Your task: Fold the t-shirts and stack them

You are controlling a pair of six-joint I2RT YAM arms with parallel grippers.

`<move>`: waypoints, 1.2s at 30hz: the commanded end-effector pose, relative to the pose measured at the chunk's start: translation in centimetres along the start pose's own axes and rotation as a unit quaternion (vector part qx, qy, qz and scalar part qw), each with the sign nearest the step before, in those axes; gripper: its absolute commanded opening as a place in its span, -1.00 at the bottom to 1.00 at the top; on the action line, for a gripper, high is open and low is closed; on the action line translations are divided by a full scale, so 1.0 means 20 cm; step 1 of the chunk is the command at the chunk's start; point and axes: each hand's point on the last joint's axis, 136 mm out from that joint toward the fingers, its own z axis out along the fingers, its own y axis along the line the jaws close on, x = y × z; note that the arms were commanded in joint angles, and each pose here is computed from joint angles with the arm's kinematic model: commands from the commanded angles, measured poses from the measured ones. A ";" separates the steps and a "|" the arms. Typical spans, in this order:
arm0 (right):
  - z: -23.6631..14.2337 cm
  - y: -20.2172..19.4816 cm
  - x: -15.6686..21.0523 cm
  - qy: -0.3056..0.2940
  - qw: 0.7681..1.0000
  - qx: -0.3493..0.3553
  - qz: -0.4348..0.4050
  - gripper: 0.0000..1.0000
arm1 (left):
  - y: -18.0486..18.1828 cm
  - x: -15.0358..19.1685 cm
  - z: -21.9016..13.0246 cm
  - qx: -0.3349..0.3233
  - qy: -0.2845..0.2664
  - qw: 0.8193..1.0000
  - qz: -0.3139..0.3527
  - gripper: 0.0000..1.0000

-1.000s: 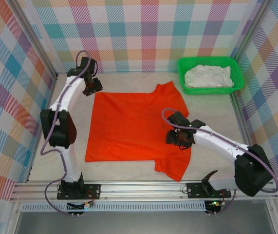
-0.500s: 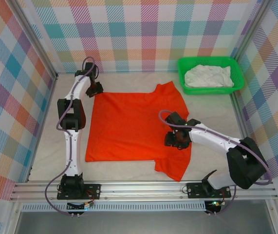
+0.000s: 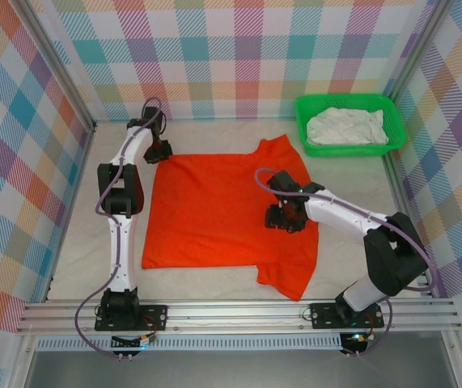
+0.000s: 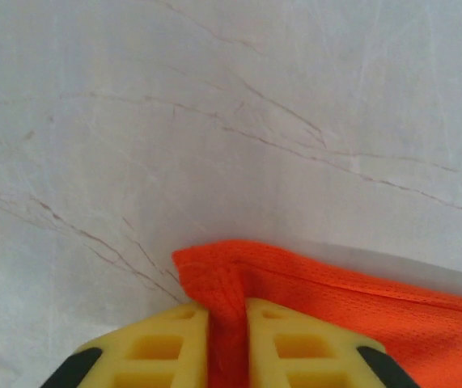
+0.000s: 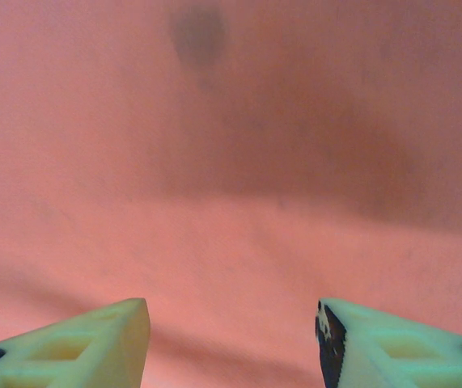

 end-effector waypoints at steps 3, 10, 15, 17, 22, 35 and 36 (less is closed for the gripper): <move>-0.06 0.03 -0.31 -0.030 0.999 -0.017 -0.027 0.18 | -0.07 0.24 0.08 0.017 0.068 0.997 0.022 -1.00; 0.06 -0.03 -0.72 -0.044 0.998 0.019 -0.032 0.23 | -0.07 0.25 -0.02 0.024 0.049 0.998 0.017 -1.00; 0.22 -0.15 -0.86 -0.020 0.999 0.049 -0.009 0.15 | -0.06 0.24 -0.06 0.021 0.040 0.999 0.015 -1.00; 0.27 -0.16 -0.87 -0.008 0.999 0.054 -0.005 0.13 | -0.05 0.24 -0.07 0.019 0.036 0.999 0.013 -1.00; 0.41 -0.16 -0.81 0.032 0.998 0.046 0.007 0.02 | -0.03 0.25 -0.10 0.012 0.032 0.999 0.006 -1.00; 0.45 0.14 -0.48 0.079 0.996 -0.036 0.008 -0.50 | 0.02 0.31 -0.09 0.005 0.031 0.999 -0.006 -1.00; 0.44 0.17 -0.48 0.075 0.996 -0.037 0.003 -0.61 | 0.03 0.32 -0.08 0.006 0.032 0.999 -0.006 -1.00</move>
